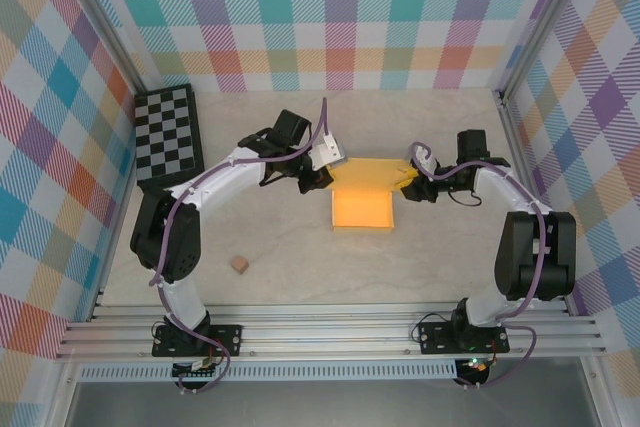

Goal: Fold the paper box

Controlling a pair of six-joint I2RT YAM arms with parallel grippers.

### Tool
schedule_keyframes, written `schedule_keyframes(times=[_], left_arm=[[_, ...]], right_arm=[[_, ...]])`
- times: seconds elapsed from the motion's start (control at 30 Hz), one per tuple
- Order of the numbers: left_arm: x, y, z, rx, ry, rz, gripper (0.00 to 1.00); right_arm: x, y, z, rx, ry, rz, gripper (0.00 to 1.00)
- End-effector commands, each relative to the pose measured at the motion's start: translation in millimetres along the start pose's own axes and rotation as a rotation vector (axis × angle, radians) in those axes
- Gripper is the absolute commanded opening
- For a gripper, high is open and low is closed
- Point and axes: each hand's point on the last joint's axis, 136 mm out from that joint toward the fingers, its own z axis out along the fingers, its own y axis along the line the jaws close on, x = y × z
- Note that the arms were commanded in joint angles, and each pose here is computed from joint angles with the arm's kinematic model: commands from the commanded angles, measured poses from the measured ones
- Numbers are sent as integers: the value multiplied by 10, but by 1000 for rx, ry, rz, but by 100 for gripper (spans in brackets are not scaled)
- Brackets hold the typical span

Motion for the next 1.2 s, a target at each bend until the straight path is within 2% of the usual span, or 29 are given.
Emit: schedule_keyframes(times=[0.0,0.17,0.27,0.33,0.4,0.47,0.6,0.77,1.17], left_arm=[[-53,28,-133,-21,-14,20,0],[-48,77,-132,-48,-12,3,0],[-109,226,-128,-112,-36,-87,1],[-159,259,-119,-93,-56,-181,14],[-151,269,-112,-54,-60,-255,23],[-75,241,-140,-40,-73,-259,29],[84,137,-355,-102,-132,-131,37],[286,300,-454,-165,-111,-125,37],[266,291,-171,-55,-92,-157,37]], right_arm=[[-196,59,-98,-10,-39,-68,31],[-169,33,-85,15,-12,-69,18],[-183,29,-19,39,20,-78,9],[-171,32,40,62,53,-92,3],[-140,23,67,84,81,-99,0],[-118,6,58,98,93,-103,0],[-153,54,38,77,91,-124,0],[-210,113,31,41,69,-124,0],[-254,150,27,19,53,-120,0]])
